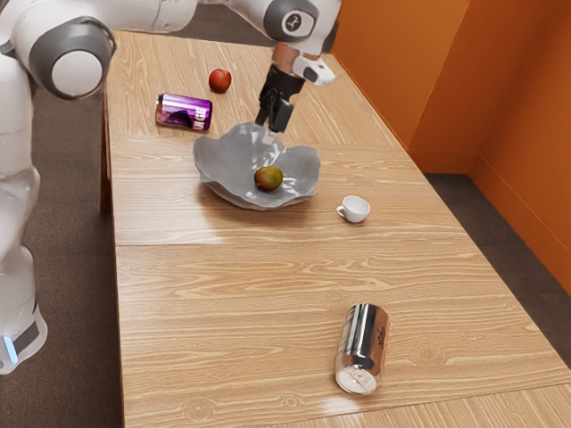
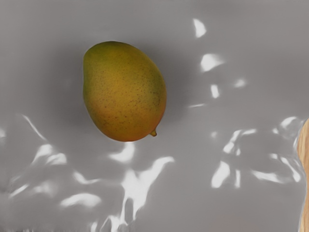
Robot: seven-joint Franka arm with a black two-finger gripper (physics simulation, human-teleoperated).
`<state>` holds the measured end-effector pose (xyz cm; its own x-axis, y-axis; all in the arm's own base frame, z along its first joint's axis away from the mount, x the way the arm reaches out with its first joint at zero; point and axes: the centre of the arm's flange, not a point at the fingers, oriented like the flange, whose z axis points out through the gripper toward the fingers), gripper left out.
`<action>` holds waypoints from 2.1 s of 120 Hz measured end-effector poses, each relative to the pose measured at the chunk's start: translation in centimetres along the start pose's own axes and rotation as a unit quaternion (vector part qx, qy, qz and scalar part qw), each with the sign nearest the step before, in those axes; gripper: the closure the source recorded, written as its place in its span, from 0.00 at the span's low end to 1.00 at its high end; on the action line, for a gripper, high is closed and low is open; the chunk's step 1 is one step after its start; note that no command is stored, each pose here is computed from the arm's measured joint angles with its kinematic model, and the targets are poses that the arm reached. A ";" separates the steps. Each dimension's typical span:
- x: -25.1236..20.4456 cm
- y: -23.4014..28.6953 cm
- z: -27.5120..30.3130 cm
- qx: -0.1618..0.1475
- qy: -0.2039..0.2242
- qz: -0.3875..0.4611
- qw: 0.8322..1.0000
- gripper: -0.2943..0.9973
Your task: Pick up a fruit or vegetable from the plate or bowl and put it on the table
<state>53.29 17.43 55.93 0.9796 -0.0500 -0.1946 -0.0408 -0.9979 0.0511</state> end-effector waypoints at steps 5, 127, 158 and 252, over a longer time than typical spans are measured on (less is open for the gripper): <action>0.3 -0.1 0.2 0.013 0.002 -0.013 1.000 0.23; -3.1 2.0 2.9 0.093 0.021 -0.153 0.984 0.23; -2.6 3.0 3.4 0.079 0.020 -0.163 0.983 0.23; -5.2 -1.7 0.0 0.037 0.057 -0.219 0.973 0.23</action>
<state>48.26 19.43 56.89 0.9218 0.3810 -0.0723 0.3751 -0.9233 -0.0830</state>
